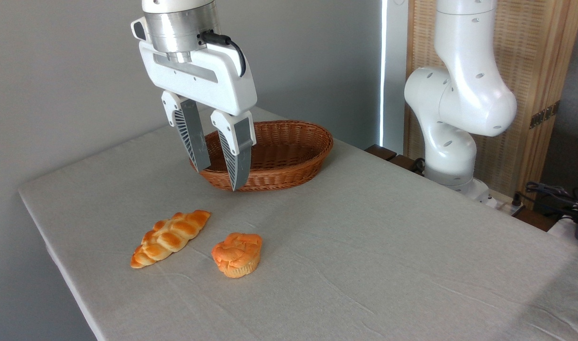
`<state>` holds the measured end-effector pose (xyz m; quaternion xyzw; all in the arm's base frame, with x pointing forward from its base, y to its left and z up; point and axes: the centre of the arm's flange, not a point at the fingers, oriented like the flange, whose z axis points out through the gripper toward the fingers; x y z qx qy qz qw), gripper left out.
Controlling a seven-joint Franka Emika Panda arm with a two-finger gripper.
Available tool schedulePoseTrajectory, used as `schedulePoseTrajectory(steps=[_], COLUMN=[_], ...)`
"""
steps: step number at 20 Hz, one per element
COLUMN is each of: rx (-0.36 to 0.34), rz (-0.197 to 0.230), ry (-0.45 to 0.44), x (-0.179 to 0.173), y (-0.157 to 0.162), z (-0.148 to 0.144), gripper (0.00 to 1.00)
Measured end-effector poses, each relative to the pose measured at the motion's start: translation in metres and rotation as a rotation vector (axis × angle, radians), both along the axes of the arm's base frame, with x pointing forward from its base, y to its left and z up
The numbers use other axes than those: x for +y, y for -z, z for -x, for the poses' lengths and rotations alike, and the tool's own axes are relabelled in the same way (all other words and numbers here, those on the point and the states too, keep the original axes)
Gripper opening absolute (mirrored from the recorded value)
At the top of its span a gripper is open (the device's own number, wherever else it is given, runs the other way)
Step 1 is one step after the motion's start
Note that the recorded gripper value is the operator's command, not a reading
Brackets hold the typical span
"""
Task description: Put bread into the basket
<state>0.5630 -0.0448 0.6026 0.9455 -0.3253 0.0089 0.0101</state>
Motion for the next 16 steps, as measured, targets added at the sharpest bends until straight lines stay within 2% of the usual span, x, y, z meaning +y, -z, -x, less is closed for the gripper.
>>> schedulePoseTrajectory(steps=[14,16], rx=[-0.005,-0.029], rz=[0.0,0.003], ry=[0.0,0.003], x=[-0.0001,-0.0024], y=[-0.0006,-0.0023], z=[-0.0005,-0.0031], gripper=[1.0,1.0])
